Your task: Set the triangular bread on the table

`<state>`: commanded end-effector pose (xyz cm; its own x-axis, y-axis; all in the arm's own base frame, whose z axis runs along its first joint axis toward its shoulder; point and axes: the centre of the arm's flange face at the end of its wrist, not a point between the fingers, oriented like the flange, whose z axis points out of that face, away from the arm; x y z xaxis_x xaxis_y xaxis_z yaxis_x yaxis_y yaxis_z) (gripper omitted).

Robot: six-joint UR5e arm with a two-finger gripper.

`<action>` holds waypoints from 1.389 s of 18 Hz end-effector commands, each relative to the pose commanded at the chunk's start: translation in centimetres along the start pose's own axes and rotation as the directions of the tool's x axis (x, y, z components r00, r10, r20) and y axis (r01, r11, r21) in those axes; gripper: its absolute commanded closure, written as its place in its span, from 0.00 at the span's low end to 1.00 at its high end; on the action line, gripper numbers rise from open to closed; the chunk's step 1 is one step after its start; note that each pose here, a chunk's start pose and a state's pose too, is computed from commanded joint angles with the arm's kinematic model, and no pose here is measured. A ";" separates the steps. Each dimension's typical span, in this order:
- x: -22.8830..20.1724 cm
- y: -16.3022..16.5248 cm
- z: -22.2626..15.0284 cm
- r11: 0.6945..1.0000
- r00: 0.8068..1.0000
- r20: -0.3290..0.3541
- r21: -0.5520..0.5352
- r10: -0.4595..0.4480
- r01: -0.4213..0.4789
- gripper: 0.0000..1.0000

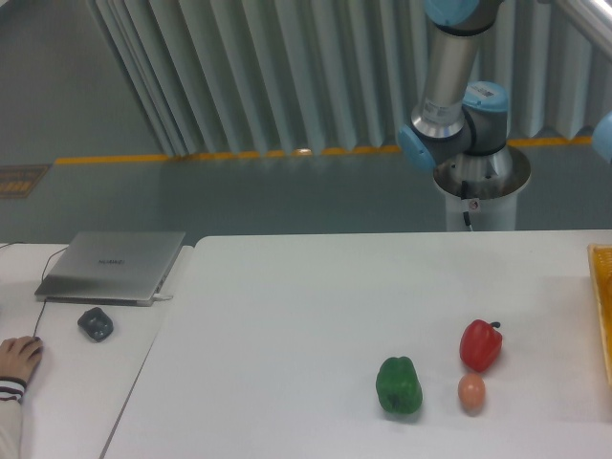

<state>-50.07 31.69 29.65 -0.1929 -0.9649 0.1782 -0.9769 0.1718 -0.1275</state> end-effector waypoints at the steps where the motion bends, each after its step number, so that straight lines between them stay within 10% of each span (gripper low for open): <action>1: 0.0 0.0 0.0 1.000 1.000 0.000 0.000 0.000 0.000 0.00; 20: -0.3 0.5 -2.5 0.995 0.997 -0.007 0.052 -0.079 0.080 0.65; 25: 0.1 0.4 -4.7 0.990 0.992 -0.011 0.061 -0.125 0.126 0.67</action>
<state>-50.95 32.62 34.17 -0.0701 -0.9766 0.2031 -0.9859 0.0368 -0.1631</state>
